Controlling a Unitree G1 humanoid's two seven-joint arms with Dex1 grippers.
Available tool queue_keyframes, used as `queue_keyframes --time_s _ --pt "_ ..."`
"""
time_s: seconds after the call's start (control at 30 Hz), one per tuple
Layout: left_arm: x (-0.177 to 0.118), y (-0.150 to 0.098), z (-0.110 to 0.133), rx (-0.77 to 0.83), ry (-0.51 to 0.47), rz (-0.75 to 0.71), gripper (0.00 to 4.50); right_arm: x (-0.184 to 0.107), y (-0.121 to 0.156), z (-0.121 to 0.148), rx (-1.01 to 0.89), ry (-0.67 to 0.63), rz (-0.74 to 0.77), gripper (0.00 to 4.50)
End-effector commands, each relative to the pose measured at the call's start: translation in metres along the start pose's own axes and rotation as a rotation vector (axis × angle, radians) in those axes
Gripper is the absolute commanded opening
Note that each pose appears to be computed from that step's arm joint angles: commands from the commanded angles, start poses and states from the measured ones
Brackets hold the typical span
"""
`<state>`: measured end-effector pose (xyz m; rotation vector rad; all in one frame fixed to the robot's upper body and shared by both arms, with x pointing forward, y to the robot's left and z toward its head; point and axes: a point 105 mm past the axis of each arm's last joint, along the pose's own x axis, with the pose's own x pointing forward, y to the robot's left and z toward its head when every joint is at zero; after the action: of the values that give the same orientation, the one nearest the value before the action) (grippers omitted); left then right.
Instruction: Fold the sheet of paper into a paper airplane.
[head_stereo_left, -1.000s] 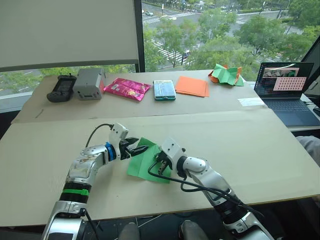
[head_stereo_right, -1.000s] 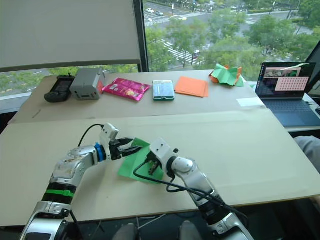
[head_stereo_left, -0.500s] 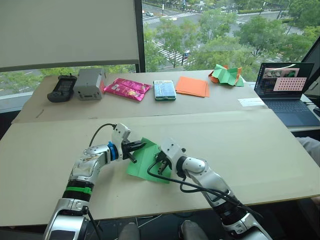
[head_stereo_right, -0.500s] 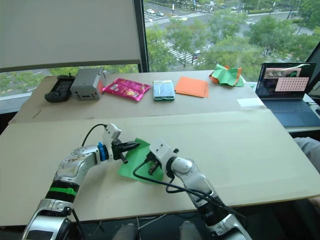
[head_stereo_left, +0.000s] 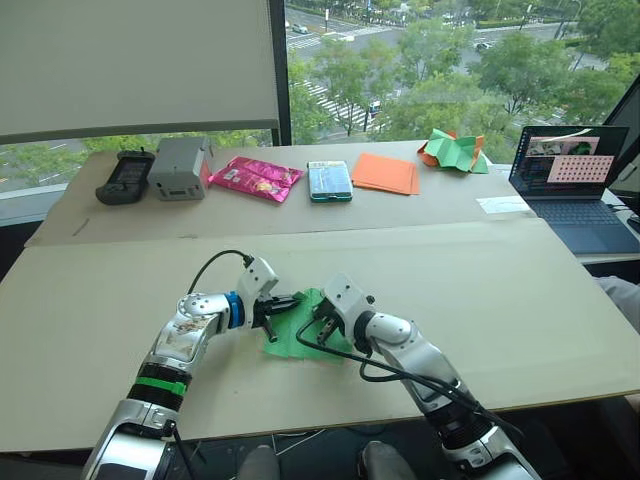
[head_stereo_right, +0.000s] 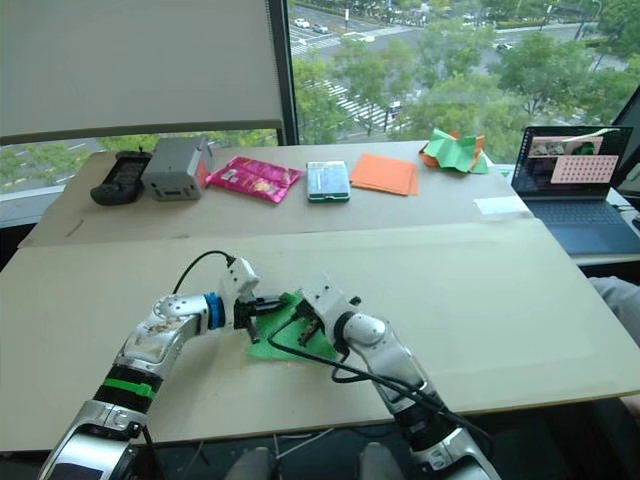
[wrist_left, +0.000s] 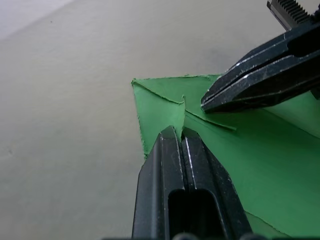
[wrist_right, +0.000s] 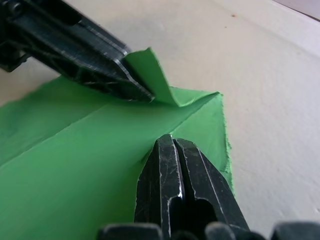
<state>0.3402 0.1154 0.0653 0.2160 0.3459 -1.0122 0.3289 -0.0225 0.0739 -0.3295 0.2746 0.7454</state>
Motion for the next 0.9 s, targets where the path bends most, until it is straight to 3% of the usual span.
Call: queue_keyframes --time_s 0.03,0.9 --pt "-0.001 -0.001 -0.006 0.035 0.039 -0.017 0.01 -0.001 -0.009 0.015 0.015 -0.055 -0.041 0.00" --pt "-0.004 -0.007 -0.021 0.169 0.171 -0.084 0.01 0.028 -0.012 0.038 0.022 -0.141 -0.055 0.00"
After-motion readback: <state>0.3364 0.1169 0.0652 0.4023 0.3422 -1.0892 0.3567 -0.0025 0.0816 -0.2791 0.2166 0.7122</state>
